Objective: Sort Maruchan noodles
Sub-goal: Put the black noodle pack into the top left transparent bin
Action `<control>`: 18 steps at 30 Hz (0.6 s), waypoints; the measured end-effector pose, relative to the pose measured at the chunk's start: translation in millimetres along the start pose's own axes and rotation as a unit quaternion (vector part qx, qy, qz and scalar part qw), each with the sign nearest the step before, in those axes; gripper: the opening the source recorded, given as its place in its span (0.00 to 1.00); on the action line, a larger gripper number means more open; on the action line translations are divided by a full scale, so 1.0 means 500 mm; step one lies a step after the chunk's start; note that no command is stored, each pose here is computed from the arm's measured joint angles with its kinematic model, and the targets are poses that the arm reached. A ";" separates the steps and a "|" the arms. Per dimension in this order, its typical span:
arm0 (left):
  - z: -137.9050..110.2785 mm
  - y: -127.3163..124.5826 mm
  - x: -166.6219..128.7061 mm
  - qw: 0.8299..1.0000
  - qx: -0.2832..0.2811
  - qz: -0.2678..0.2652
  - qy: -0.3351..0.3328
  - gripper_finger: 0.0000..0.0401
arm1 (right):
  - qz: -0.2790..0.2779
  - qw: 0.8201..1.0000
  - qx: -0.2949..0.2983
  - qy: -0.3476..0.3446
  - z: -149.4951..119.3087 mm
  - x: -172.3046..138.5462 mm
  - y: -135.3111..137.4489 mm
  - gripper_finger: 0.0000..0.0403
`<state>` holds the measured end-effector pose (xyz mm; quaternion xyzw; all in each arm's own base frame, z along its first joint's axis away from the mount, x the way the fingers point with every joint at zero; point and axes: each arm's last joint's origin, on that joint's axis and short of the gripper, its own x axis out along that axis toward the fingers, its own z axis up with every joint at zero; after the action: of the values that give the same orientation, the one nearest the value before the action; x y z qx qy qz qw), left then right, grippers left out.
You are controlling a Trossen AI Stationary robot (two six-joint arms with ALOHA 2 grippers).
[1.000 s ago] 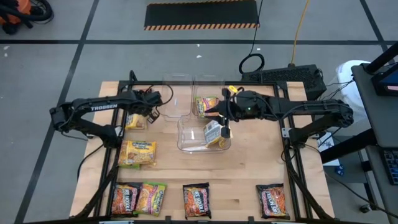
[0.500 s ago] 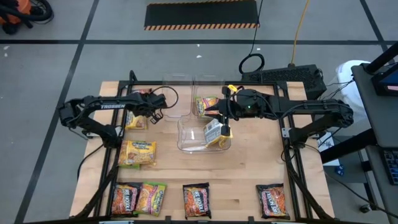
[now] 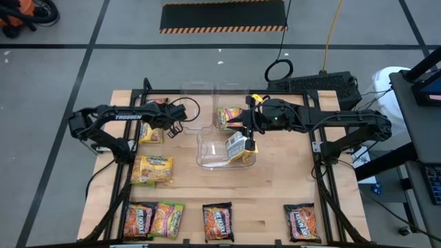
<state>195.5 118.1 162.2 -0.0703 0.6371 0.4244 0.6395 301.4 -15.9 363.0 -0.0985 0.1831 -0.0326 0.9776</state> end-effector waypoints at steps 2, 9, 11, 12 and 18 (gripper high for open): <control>0.000 -0.001 0.002 1.000 0.001 0.001 0.003 0.24 | 0.000 1.000 0.000 0.000 0.000 0.000 0.000 0.19; 0.000 0.001 0.009 1.000 0.006 0.013 0.009 0.24 | 0.000 1.000 -0.002 0.000 0.000 0.000 0.000 0.19; 0.003 0.001 0.018 1.000 0.005 0.016 0.017 0.24 | 0.000 1.000 -0.003 0.000 0.000 0.000 -0.001 0.19; 0.001 0.001 0.023 0.999 0.008 0.018 0.025 0.24 | -0.001 1.000 -0.004 0.000 0.000 0.000 -0.001 0.19; 0.009 -0.008 0.037 0.999 0.005 0.022 0.025 0.24 | -0.004 1.000 -0.002 0.000 -0.001 0.000 -0.005 0.19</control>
<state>198.2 126.6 144.9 -0.0636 0.6564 0.4334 0.6142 301.2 -18.3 363.2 -0.1015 0.1833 -0.0357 0.9772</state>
